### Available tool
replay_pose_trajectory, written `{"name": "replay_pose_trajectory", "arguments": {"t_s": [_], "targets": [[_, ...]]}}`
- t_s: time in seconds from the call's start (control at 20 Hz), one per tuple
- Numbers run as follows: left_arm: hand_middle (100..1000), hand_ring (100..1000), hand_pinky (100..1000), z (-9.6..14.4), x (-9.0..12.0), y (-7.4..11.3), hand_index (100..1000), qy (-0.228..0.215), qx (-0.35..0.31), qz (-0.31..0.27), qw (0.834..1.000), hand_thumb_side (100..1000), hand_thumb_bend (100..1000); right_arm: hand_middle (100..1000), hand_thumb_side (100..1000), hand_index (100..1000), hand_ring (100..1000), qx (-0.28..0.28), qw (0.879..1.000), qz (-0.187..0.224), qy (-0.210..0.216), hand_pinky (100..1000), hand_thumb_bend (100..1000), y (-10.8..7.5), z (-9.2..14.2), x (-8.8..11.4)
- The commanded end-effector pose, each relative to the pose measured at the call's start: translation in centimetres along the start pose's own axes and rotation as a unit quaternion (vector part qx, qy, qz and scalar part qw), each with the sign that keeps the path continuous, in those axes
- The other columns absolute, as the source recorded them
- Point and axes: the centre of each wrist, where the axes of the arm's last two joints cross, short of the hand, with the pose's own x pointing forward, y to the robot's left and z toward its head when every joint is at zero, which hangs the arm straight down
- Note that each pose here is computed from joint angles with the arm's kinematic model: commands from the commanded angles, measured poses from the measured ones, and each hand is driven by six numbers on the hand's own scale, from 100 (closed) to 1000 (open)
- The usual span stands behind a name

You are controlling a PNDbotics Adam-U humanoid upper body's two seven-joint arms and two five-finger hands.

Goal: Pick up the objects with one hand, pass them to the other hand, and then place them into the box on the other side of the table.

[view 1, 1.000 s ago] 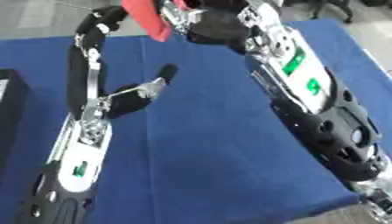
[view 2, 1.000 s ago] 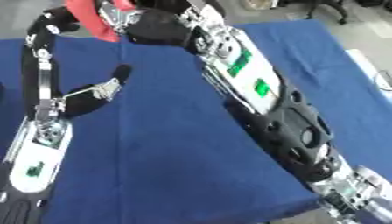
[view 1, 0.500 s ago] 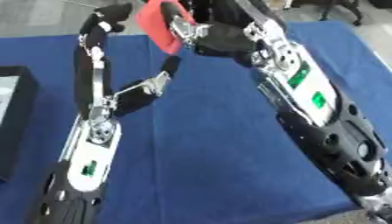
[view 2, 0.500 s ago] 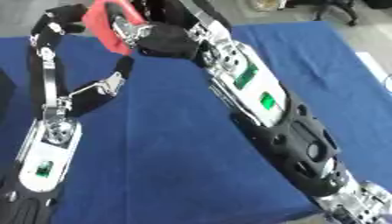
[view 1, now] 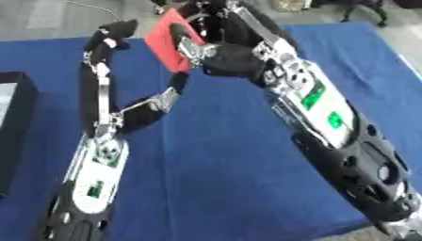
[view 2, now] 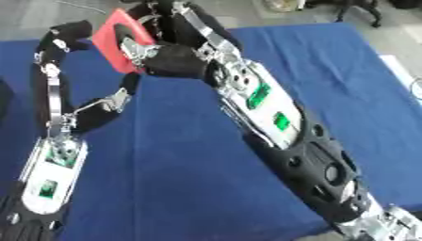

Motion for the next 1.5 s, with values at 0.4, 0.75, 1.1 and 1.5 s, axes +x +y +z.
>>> {"name": "replay_pose_trajectory", "arguments": {"t_s": [0.4, 0.75, 1.1, 1.5], "targets": [[694, 716, 648, -0.3, 0.1, -0.2, 818, -0.018, -0.022, 0.026, 0.999, 514, 574, 546, 100, 816, 434, 0.009, 1.0, 0.0, 0.014, 735, 100, 0.4, -0.4, -0.6], [681, 705, 639, -0.5, 0.4, -0.4, 805, -0.02, -0.023, 0.043, 0.999, 524, 576, 545, 100, 816, 434, 0.031, 0.999, -0.018, 0.038, 735, 100, 1.1, -0.5, -1.4], [645, 676, 622, -0.7, 0.7, -0.4, 776, -0.013, -0.015, 0.06, 0.998, 516, 536, 549, 100, 819, 437, 0.042, 0.998, -0.029, 0.043, 740, 100, 1.3, -0.4, -1.3], [617, 638, 590, -0.4, 0.5, -0.6, 758, 0.003, -0.028, 0.06, 0.998, 501, 474, 550, 100, 820, 438, 0.051, 0.997, -0.034, 0.036, 742, 100, 1.1, -0.4, -1.1]]}}
